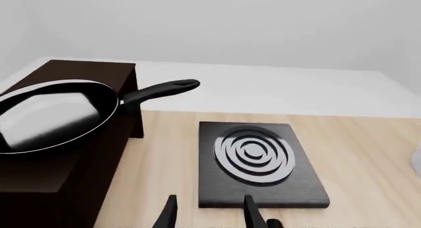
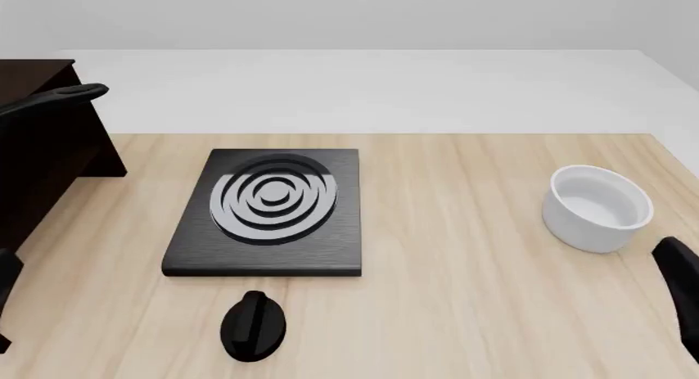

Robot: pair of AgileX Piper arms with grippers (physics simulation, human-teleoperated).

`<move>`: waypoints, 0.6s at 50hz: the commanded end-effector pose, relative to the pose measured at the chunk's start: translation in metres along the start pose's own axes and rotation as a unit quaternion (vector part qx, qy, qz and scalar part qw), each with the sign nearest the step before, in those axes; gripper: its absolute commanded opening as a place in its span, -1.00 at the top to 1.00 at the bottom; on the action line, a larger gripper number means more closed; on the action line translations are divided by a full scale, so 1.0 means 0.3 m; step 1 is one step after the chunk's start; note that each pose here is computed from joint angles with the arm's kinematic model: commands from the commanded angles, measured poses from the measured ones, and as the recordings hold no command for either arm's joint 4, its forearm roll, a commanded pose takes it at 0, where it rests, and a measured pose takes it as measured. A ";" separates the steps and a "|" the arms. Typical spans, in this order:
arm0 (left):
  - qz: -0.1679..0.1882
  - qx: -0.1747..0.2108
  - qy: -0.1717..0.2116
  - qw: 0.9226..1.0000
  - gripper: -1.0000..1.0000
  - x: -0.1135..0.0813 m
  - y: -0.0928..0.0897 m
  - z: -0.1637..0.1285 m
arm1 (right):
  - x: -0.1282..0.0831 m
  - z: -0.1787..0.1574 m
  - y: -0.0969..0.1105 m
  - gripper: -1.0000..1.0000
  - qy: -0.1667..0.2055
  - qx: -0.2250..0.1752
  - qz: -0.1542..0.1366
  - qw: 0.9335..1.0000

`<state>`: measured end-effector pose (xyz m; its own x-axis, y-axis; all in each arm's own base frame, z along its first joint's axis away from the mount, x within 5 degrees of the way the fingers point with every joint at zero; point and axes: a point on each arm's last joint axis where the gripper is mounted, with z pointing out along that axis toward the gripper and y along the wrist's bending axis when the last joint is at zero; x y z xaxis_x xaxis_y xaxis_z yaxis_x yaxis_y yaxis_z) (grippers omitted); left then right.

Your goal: Put the frying pan on the cabinet shelf.

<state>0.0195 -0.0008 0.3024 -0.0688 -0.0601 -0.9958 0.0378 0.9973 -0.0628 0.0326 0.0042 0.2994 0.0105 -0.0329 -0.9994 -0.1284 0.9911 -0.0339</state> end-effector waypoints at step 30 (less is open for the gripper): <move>0.043 0.014 -0.031 0.998 -1.00 -0.140 -0.007 -0.148 | -0.147 -0.189 -0.002 -1.00 0.038 0.021 0.019 0.999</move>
<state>-0.0073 0.0004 0.3314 -0.0246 0.0026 -0.9997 0.0556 0.9985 0.0012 -0.0179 -0.0018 0.3406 -0.0482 0.0141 -0.9987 -0.0991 0.9949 0.0188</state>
